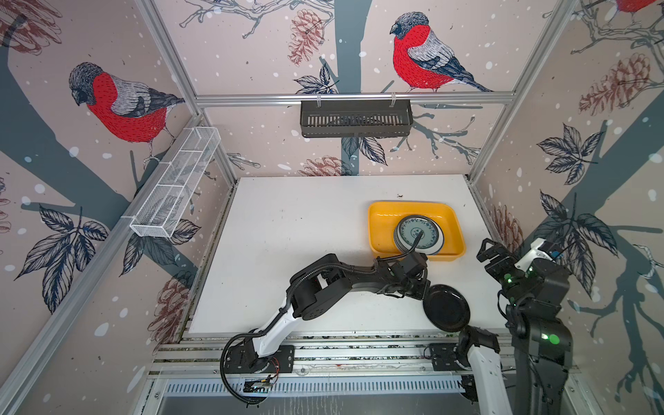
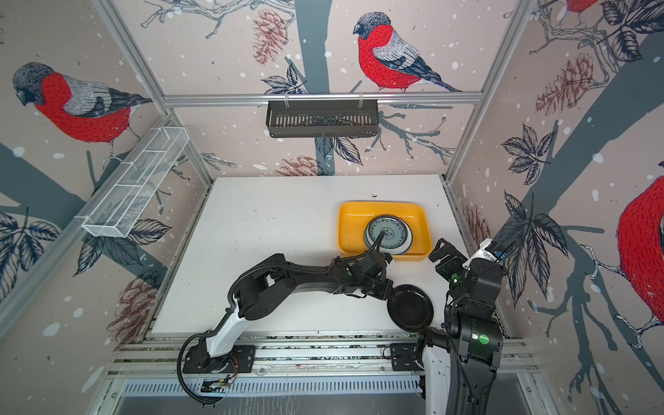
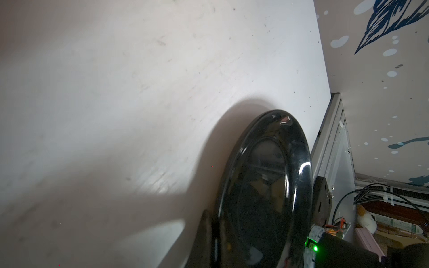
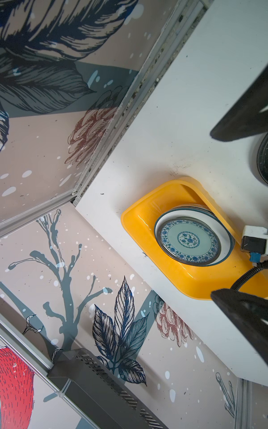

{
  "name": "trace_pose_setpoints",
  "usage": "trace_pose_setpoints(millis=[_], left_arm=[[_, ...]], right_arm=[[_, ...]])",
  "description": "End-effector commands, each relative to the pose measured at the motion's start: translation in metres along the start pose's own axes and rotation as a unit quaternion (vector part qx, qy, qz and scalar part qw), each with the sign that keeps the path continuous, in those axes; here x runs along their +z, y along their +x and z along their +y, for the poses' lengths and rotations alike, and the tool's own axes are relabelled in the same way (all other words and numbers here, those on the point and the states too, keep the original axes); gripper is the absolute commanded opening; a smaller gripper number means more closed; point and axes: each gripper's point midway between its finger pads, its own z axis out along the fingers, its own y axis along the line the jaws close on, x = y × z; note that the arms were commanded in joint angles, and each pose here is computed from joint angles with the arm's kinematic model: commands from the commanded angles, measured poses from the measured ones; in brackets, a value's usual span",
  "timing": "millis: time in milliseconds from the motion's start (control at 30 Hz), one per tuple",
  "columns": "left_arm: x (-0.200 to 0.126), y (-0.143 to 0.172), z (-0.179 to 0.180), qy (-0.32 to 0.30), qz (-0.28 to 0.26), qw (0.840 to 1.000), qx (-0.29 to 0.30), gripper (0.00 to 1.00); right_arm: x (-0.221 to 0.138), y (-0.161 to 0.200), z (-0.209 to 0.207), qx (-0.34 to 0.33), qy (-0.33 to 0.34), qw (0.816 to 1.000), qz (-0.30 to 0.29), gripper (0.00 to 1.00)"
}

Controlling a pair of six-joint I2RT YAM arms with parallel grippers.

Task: Place the plates into the plastic bin on the countertop
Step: Pick up the plate from the bottom-right of the table.

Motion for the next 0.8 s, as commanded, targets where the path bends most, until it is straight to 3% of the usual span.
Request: trace_pose_setpoints(millis=[0, 767], left_arm=[[-0.006, 0.001, 0.011, -0.026, -0.004, 1.0, 0.005, 0.0], [-0.065, -0.052, 0.006, -0.038, -0.102, 0.994, 0.008, 0.0]], right_arm=[[0.0, -0.003, 0.001, -0.004, 0.0, 1.0, -0.007, 1.0], [0.009, -0.015, 0.0, 0.002, 0.013, 1.0, -0.019, 1.0]])
